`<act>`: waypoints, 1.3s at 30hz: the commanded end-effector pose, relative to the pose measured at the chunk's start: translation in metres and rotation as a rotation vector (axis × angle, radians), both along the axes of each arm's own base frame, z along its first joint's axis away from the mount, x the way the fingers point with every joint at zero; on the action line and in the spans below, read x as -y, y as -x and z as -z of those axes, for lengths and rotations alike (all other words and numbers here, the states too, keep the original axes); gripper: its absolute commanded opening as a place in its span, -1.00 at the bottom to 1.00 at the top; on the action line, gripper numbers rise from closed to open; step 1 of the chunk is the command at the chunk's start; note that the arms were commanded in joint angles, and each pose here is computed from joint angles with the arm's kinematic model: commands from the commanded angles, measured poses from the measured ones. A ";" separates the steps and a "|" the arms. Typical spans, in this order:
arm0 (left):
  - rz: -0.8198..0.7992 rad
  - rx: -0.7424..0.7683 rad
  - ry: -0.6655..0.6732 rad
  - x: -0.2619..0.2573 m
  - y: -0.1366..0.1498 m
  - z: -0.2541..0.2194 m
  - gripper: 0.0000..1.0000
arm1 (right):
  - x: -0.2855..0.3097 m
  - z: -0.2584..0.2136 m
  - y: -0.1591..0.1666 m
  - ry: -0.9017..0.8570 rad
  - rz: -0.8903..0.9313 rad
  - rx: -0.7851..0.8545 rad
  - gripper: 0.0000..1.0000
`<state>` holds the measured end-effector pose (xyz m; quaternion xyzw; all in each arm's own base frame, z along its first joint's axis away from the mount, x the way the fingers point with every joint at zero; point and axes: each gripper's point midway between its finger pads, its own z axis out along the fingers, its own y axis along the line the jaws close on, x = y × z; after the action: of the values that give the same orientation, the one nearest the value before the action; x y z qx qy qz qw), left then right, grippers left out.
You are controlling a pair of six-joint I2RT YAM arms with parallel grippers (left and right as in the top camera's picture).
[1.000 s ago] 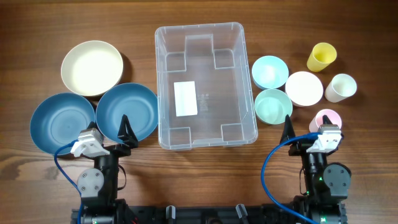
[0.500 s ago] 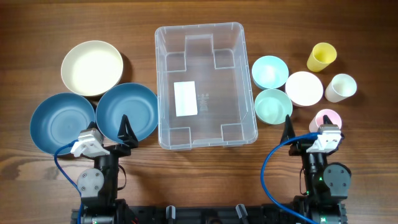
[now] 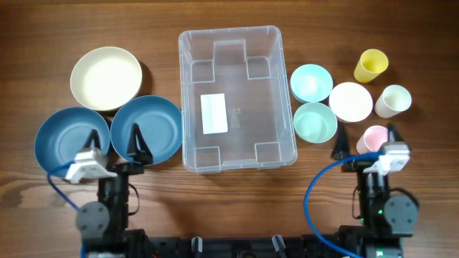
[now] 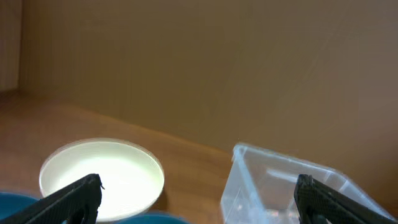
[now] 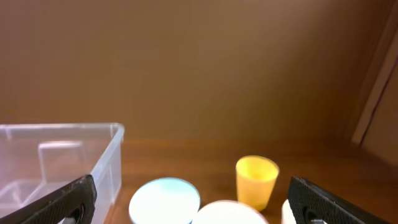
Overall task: Pack container
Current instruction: 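Reach the left gripper to the cream bowl's rim and grasp it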
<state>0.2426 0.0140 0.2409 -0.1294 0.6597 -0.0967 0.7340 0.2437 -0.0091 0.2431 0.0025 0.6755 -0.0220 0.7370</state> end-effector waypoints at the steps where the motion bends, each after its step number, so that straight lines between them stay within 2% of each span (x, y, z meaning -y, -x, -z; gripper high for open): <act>1: -0.014 0.011 -0.077 -0.001 -0.005 -0.066 0.99 | 0.008 -0.056 -0.015 0.050 0.047 -0.012 0.99; 6: -0.023 -0.221 -0.083 -0.007 -0.058 -0.105 1.00 | 0.015 -0.095 -0.074 0.058 0.035 -0.205 0.99; 13: 0.012 -0.598 -0.158 -0.011 -0.149 -0.114 1.00 | 0.055 -0.126 -0.164 0.005 -0.038 -0.497 0.99; 17: 0.021 -0.618 -0.157 -0.010 -0.188 -0.122 1.00 | 0.107 -0.115 -0.190 -0.022 0.029 -0.626 1.00; 20: 0.024 -0.613 -0.157 -0.010 -0.209 -0.113 0.99 | 0.161 -0.085 -0.191 -0.080 0.115 -0.727 0.99; 22: 0.010 -0.611 -0.160 -0.013 -0.213 -0.112 1.00 | 0.184 -0.067 -0.185 -0.122 0.147 -0.769 0.99; 26: -0.169 -0.602 -0.134 -0.058 -0.213 -0.115 0.99 | 0.215 -0.043 -0.177 -0.171 0.199 -0.820 0.99; 28: -0.298 -0.588 -0.028 -0.098 -0.205 -0.116 1.00 | 0.224 -0.038 -0.175 -0.179 0.221 -0.832 1.00; 32: -0.437 -0.601 0.216 -0.165 -0.181 -0.098 0.99 | 0.242 -0.028 -0.169 -0.160 0.312 -0.870 0.99; 35: -0.444 -0.648 0.371 -0.206 -0.165 -0.072 1.00 | 0.247 -0.023 -0.168 -0.156 0.335 -0.884 0.99; 39: -0.392 -0.722 0.509 -0.239 -0.154 -0.031 1.00 | 0.246 -0.017 -0.166 -0.162 0.332 -0.898 1.00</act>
<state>0.3921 0.2428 0.3018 -0.4239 0.7907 0.0284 0.4409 0.4096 -0.2482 0.2662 0.1579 0.9141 -0.0701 0.3669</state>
